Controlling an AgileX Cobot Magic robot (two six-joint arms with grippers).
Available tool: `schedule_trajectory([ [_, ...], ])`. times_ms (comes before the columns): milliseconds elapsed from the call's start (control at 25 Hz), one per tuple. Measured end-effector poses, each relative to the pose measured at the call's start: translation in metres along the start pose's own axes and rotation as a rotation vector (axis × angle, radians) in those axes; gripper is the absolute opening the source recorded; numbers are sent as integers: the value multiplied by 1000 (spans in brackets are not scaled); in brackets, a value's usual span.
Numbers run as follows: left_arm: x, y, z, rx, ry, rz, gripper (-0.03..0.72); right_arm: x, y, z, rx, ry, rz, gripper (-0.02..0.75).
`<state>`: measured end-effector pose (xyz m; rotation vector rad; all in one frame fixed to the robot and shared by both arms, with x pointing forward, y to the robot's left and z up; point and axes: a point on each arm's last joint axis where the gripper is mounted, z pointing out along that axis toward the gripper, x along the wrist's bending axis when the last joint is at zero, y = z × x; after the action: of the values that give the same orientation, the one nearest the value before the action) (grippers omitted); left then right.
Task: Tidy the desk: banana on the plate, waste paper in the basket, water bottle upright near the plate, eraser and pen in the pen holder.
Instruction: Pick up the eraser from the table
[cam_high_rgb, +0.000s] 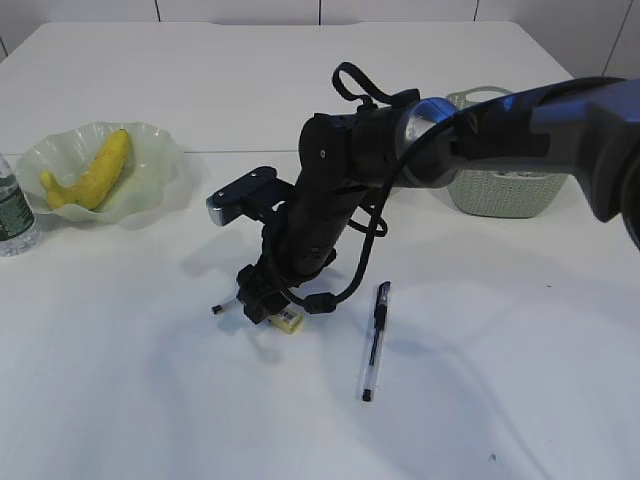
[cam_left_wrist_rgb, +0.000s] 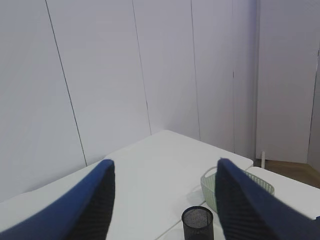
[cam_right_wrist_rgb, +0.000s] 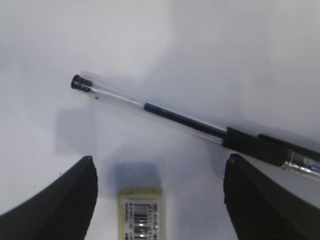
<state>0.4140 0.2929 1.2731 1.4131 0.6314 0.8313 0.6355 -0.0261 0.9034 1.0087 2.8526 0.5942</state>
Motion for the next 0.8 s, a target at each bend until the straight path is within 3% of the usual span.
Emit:
schedule_trajectory([
  [400,0,0,0,-5,-5,-3,443,0,0,0,-3,-2,39,585],
  [800,-1,1,0,-9,-10,-6,443,4,-7,0,80,40,44,585],
])
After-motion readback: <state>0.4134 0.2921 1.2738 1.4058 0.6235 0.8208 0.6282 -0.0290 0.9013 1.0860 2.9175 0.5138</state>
